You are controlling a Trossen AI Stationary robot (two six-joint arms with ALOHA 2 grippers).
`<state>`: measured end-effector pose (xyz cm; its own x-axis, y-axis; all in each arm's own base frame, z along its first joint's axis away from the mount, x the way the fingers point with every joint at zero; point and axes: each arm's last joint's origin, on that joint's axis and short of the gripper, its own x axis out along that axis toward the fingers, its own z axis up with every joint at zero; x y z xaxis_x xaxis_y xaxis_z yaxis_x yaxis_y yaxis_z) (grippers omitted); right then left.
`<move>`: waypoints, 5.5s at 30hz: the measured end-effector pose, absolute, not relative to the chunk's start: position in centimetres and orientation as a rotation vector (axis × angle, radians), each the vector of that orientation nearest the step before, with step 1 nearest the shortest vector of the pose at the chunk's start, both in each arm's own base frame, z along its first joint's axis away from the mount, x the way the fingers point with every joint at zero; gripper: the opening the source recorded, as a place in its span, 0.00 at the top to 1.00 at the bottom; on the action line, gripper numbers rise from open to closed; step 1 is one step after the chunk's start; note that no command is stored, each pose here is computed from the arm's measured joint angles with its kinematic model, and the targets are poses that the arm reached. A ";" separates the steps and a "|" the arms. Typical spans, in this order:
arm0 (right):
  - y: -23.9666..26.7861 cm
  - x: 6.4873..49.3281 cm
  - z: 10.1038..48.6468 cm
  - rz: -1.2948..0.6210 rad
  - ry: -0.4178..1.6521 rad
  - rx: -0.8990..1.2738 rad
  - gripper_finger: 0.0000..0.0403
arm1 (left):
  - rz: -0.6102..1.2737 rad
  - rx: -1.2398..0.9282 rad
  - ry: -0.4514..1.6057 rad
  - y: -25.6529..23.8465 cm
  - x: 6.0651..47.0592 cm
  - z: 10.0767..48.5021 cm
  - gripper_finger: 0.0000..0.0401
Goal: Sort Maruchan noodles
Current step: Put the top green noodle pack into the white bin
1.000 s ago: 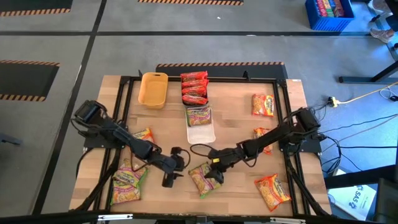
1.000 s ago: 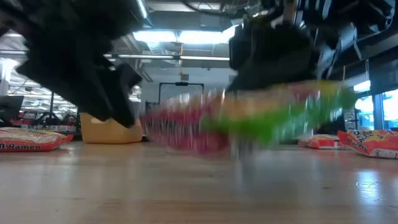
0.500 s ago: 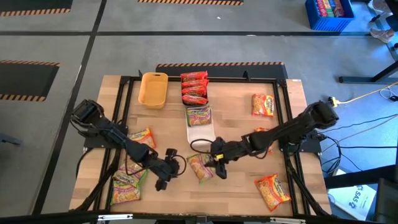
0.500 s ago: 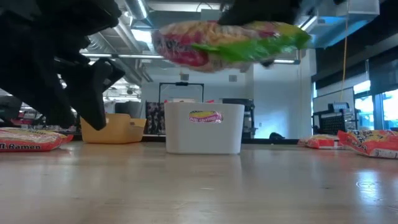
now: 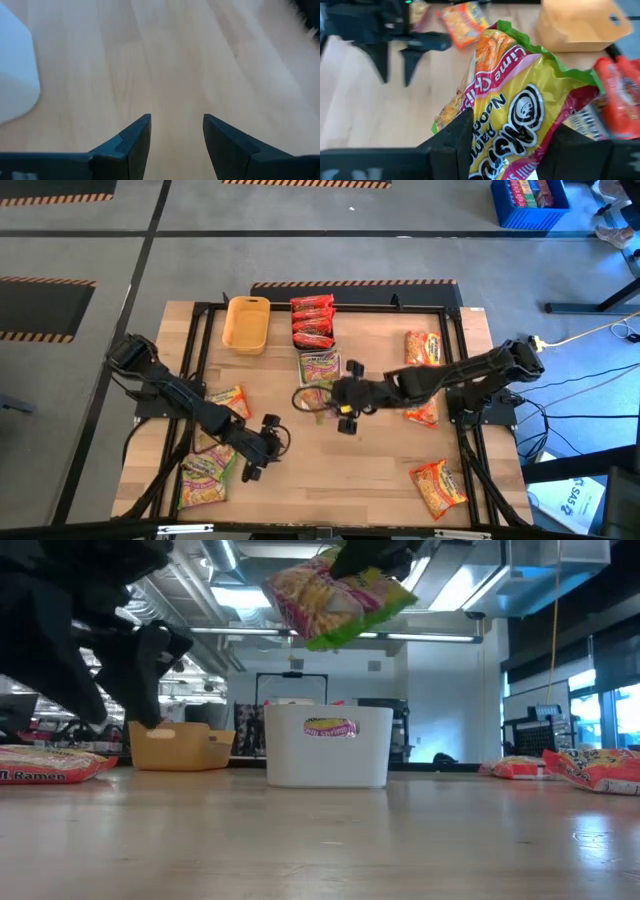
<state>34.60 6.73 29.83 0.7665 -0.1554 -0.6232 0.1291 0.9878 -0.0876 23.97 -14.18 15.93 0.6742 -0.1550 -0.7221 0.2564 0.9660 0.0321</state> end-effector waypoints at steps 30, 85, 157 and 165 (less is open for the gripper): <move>-5.2 35.2 31.7 -0.054 0.796 -0.333 0.65 | -0.036 0.070 0.404 -5.4 20.6 18.8 0.57; -4.4 40.5 24.0 0.107 1.014 -0.330 0.38 | 0.084 0.071 0.423 -2.7 21.1 18.6 0.57; -0.8 39.5 22.8 -0.248 1.179 -0.573 1.00 | 0.086 0.067 0.438 -2.7 21.1 18.5 0.57; -1.2 38.4 23.1 -0.343 1.234 -0.473 0.98 | 0.086 0.067 0.438 -2.7 21.1 18.5 0.57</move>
<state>38.43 -1.24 23.10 0.2994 -0.4949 -0.8157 -0.0035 0.8544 -0.5197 21.06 -2.69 18.46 0.9022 0.0971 -0.4203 -0.0685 0.9942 0.0828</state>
